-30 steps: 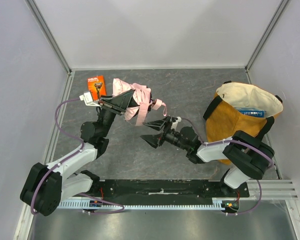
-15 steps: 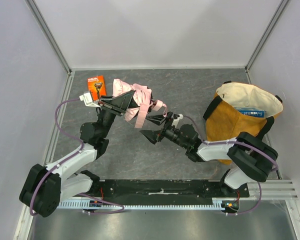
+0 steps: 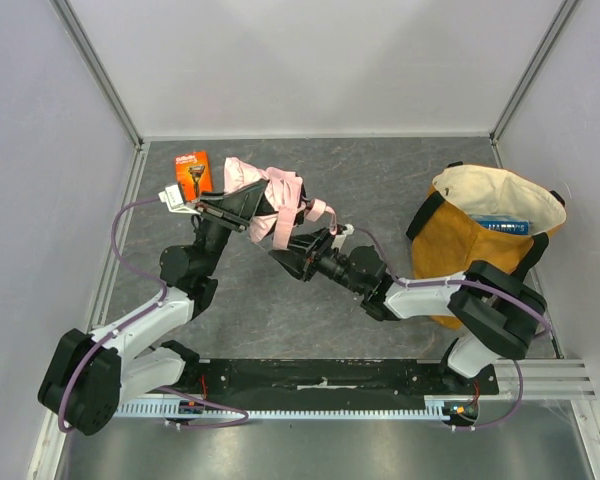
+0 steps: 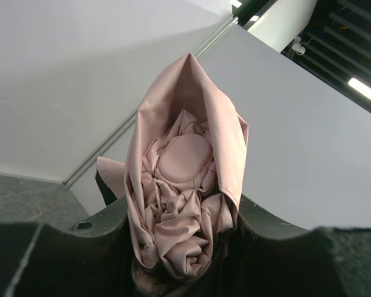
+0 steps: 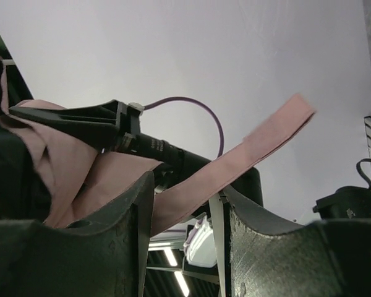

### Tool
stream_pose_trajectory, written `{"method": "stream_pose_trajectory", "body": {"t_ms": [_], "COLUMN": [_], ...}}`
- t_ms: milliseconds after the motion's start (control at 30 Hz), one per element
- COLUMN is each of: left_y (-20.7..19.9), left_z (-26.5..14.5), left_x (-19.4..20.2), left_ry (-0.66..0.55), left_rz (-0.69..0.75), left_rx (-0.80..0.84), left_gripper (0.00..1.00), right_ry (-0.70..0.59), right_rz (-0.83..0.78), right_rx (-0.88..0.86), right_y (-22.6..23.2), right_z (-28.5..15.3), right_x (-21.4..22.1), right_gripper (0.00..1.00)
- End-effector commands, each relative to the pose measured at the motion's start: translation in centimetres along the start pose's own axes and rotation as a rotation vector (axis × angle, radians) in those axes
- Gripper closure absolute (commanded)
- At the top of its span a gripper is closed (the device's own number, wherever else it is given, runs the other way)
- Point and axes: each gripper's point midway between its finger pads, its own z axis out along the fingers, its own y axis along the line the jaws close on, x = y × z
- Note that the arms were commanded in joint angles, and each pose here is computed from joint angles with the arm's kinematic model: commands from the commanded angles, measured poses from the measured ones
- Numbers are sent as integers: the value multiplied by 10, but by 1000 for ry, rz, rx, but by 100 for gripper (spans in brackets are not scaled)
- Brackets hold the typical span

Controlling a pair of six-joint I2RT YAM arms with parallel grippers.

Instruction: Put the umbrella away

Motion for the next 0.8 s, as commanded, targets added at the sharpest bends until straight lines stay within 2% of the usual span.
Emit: {"method": "stream_pose_trajectory", "body": {"t_ms": [0,200,233,333,367,467,567,667,767], "left_y": [-97,-108,-109,-110,-108,-102,-101,-106,-113], "left_z": [-8,-12,-12,-13,-12,-10,-8,-7,-7], "left_x": [-64,-70,-70,-70,-74,-75,-76,-76,-74], "left_ry": [-249,-262,-263,-255,-269,-274,-275,-265,-250], "left_rz": [-75,-77,-80,-121,-157,-271,-360,-419,-490], "left_rx": [369,395,400,404,393,374,369,385,400], "left_gripper": [98,98,98,98,98,98,98,98,98], "right_ry": [8,-3,-3,3,17,110,191,153,156], "right_rz": [404,390,389,370,355,256,67,-50,-138], "right_rx": [-44,-46,-46,-66,-65,-80,-41,2,-38], "right_y": [18,13,12,14,13,13,7,-2,10], "right_z": [5,-1,-2,1,4,21,38,42,48], "right_x": [-4,-5,-5,-5,-3,13,33,29,23], "right_gripper": [53,57,64,95,100,100,100,100,100]}}
